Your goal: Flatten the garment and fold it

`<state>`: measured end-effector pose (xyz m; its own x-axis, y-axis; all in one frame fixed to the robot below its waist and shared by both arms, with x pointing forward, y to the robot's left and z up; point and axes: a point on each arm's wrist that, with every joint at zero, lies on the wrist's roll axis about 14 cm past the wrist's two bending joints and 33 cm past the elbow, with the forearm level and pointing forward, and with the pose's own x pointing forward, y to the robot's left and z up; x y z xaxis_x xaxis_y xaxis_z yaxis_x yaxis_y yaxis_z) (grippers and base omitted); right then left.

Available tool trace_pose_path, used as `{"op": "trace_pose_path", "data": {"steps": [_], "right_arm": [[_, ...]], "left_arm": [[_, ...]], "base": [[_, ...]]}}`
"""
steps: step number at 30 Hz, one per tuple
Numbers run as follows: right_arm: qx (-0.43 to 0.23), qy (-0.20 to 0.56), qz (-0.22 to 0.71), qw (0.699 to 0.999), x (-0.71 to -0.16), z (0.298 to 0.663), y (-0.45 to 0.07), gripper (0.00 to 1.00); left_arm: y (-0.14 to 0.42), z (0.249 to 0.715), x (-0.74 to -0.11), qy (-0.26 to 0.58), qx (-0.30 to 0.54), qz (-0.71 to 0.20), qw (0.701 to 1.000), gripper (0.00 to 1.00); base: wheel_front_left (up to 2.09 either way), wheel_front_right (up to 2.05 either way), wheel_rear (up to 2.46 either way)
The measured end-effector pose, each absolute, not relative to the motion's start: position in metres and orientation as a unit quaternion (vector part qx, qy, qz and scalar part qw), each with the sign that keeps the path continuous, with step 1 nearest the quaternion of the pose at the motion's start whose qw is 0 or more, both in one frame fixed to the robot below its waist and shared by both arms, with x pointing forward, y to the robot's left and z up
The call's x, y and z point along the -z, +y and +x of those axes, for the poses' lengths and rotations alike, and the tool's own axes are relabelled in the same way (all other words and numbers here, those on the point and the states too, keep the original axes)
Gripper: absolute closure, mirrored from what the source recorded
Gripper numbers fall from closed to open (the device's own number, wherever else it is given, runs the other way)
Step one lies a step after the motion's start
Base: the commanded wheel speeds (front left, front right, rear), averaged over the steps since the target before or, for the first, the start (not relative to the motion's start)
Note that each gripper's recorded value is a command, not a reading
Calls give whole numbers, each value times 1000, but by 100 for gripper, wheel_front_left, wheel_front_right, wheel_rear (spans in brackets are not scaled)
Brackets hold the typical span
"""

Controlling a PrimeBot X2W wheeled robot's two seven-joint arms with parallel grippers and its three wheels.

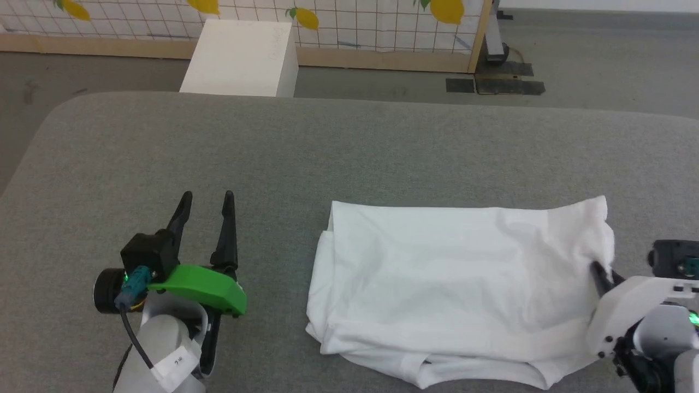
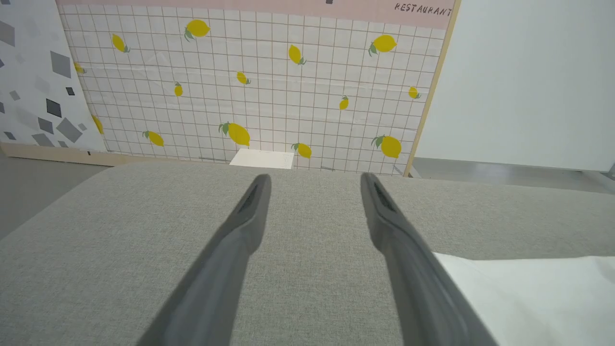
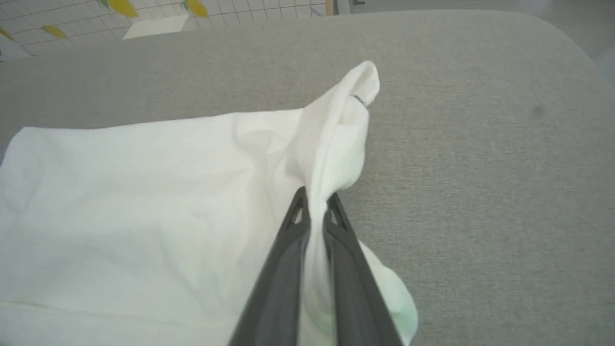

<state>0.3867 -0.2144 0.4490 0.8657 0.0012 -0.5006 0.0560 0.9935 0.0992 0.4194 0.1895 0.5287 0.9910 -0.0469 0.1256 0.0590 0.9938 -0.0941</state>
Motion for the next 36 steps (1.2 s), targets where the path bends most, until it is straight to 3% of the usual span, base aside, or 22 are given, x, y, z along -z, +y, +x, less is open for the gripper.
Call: {"op": "trace_pose_path", "data": {"steps": [7, 14, 26, 27, 28, 29, 30, 33, 36], "right_arm": [[-158, 213, 42, 963, -498, 379, -105, 100], [-294, 209, 4, 933, -503, 368, -14, 100], [-390, 291, -49, 872, -439, 373, 50, 100], [-392, 297, -48, 869, -434, 374, 52, 94], [-395, 304, -46, 866, -431, 375, 53, 60], [-397, 307, -41, 864, -430, 375, 55, 4], [-400, 308, -31, 863, -430, 375, 57, 0], [-403, 296, 3, 866, -439, 377, 60, 0], [-402, 237, 63, 882, -472, 388, 62, 0]], "left_arm": [[194, 413, -526, -58, 22, -48, 997, 0], [199, 412, -520, -50, 16, -53, 997, 0], [210, 415, -503, -29, -2, -57, 998, 0], [211, 416, -502, -28, -3, -56, 998, 0], [212, 416, -501, -26, -4, -55, 998, 0], [212, 416, -500, -25, -5, -54, 998, 0], [213, 416, -500, -24, -7, -54, 998, 0], [214, 416, -501, -26, -8, -54, 998, 0], [214, 417, -504, -31, -8, -55, 998, 0]], "base": [[0, 0, 0], [0, 0, 0], [0, 0, 0], [0, 0, 0], [0, 0, 0], [0, 0, 0], [0, 0, 0], [0, 0, 0], [0, 0, 0]]}}
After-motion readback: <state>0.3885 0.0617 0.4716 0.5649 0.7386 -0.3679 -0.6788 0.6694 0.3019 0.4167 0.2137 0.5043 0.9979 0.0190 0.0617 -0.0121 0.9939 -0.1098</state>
